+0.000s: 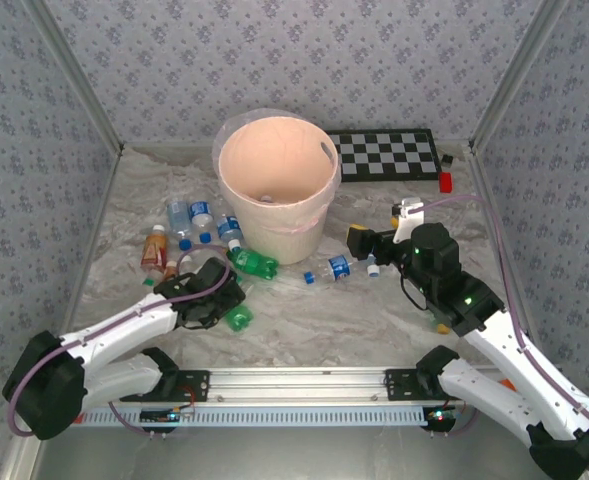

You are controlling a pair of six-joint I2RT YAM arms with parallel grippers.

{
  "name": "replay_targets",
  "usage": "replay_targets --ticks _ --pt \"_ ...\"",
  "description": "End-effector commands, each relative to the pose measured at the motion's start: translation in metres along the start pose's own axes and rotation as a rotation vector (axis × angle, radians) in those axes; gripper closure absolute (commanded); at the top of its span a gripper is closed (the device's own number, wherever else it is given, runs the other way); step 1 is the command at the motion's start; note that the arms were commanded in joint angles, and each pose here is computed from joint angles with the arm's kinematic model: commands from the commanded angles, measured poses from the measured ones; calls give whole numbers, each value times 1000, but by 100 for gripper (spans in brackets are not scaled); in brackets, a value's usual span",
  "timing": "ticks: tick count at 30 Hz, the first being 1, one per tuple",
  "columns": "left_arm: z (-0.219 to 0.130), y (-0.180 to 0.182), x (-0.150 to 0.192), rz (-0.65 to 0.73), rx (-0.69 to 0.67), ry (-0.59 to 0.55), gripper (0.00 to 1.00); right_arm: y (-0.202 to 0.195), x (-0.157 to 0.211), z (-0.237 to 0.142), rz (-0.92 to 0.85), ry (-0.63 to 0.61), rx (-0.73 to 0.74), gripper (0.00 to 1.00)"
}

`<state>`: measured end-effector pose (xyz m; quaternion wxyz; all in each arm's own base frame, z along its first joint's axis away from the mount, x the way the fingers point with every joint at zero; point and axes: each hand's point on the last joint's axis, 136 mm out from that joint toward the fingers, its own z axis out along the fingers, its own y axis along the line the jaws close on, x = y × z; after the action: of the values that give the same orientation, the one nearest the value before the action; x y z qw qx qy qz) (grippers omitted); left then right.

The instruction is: Put the plastic bottles in the bin

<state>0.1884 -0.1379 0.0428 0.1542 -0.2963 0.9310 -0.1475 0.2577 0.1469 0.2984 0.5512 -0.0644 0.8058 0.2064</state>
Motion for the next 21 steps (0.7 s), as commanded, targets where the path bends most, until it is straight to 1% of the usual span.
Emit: replay_targets --ticks 1,6,9,21 --pt "4 2 -2 -6 -18 -20 31 2 -11 -5 29 -34 -8 0" --pt "-1 0 -4 2 -7 -29 37 0 -8 -6 34 -27 -3 0" --pt "-7 -4 -6 2 19 -36 42 -1 -6 -6 37 -25 1 0" --pt "-58 -21 -23 11 122 -106 43 2 -6 -3 53 -26 -14 0"
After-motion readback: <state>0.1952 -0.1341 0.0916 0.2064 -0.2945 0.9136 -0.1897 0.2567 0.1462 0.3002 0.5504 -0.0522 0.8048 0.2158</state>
